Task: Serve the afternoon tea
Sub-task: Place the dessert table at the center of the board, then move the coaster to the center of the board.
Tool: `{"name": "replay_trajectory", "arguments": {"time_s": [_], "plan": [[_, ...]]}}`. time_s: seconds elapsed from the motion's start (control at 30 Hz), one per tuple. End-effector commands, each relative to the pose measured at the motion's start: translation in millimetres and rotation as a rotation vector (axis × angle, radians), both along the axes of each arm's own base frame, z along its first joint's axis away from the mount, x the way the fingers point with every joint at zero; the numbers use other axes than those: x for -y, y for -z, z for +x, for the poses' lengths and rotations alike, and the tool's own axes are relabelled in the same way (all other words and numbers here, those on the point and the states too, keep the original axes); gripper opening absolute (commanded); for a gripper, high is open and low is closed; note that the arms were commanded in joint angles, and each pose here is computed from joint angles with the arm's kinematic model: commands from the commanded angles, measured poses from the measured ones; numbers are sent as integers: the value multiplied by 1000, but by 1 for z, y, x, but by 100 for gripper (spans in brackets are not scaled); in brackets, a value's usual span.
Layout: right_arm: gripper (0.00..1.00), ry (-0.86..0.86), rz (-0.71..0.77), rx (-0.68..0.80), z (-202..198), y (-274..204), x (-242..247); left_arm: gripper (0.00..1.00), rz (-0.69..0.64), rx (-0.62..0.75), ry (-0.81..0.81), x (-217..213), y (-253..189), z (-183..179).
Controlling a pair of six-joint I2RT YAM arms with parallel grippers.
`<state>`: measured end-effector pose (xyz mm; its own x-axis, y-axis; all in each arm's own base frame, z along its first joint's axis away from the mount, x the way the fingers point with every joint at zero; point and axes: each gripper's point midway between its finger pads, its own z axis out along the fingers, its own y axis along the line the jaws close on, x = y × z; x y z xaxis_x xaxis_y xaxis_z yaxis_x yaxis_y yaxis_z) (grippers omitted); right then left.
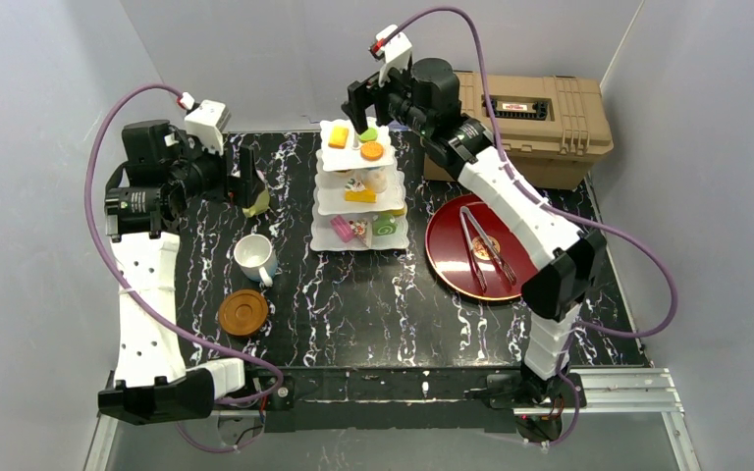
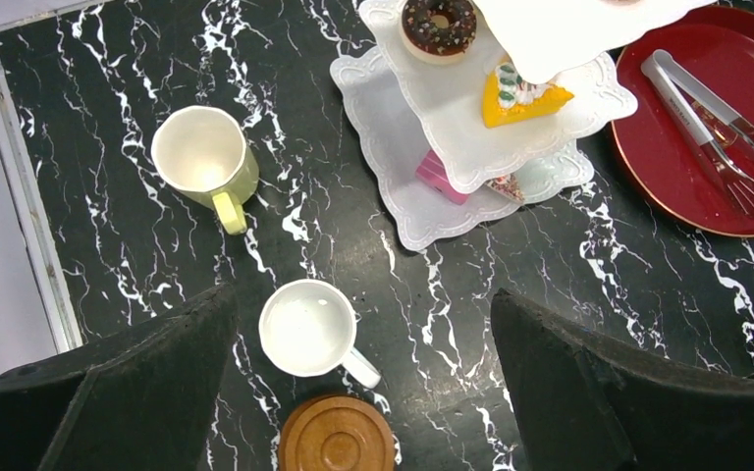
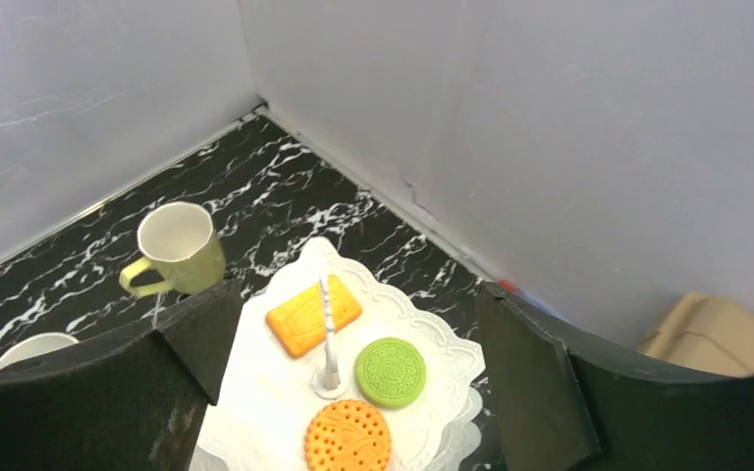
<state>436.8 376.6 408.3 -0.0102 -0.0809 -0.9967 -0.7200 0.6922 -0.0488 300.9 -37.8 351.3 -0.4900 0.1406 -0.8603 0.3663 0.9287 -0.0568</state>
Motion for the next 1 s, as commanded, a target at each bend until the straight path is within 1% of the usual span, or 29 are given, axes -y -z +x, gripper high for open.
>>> {"name": "replay_trajectory", "arguments": {"time_s": [0.0,0.07,0.17,0.23,0.3,0.37,0.4,0.43,0.47,0.53,0.57,0.6,0.7,0.77,0.83,0.87,0.9,0.97], "plan": [[98,92,74,198,-53,-89,17,99,16,-20,-34,-12,0,-2],[98,117,55,212,-80,-92,15,99,11,-27,-53,-22,0,1],[98,68,21,176,-136,-77,-4,99,22,-38,-69,-39,1,6],[98,9,-24,141,-178,-51,-22,99,43,-50,-56,-52,6,7],[98,-72,-68,77,-215,-14,-39,99,66,-66,-38,-67,12,5],[98,-141,-111,14,-247,27,-54,99,135,-82,-16,-89,24,1],[98,-159,-133,-17,-256,49,-58,99,158,-89,-10,-102,33,0],[98,-184,-138,-59,-264,69,-62,99,162,-102,-40,-125,40,-4],[98,-215,-134,-91,-271,86,-67,99,167,-122,-36,-140,48,-9],[98,-264,-145,-134,-285,124,-74,99,205,-175,26,-163,68,-22],[98,-284,-167,-155,-290,148,-77,99,218,-201,62,-171,78,-31],[98,-301,-174,-164,-293,161,-80,99,218,-227,101,-174,88,-41],[98,-319,-235,-182,-295,203,-84,99,248,-314,252,-168,122,-75],[98,-317,-268,-189,-294,222,-86,99,302,-360,352,-161,152,-96],[98,-320,-274,-203,-296,234,-87,99,403,-355,446,-156,181,-113],[98,-320,-266,-205,-296,237,-87,99,426,-358,477,-152,199,-120],[98,-316,-258,-206,-296,240,-85,99,445,-349,522,-146,211,-127],[98,-310,-243,-211,-296,245,-82,99,431,-321,577,-131,232,-135]]}}
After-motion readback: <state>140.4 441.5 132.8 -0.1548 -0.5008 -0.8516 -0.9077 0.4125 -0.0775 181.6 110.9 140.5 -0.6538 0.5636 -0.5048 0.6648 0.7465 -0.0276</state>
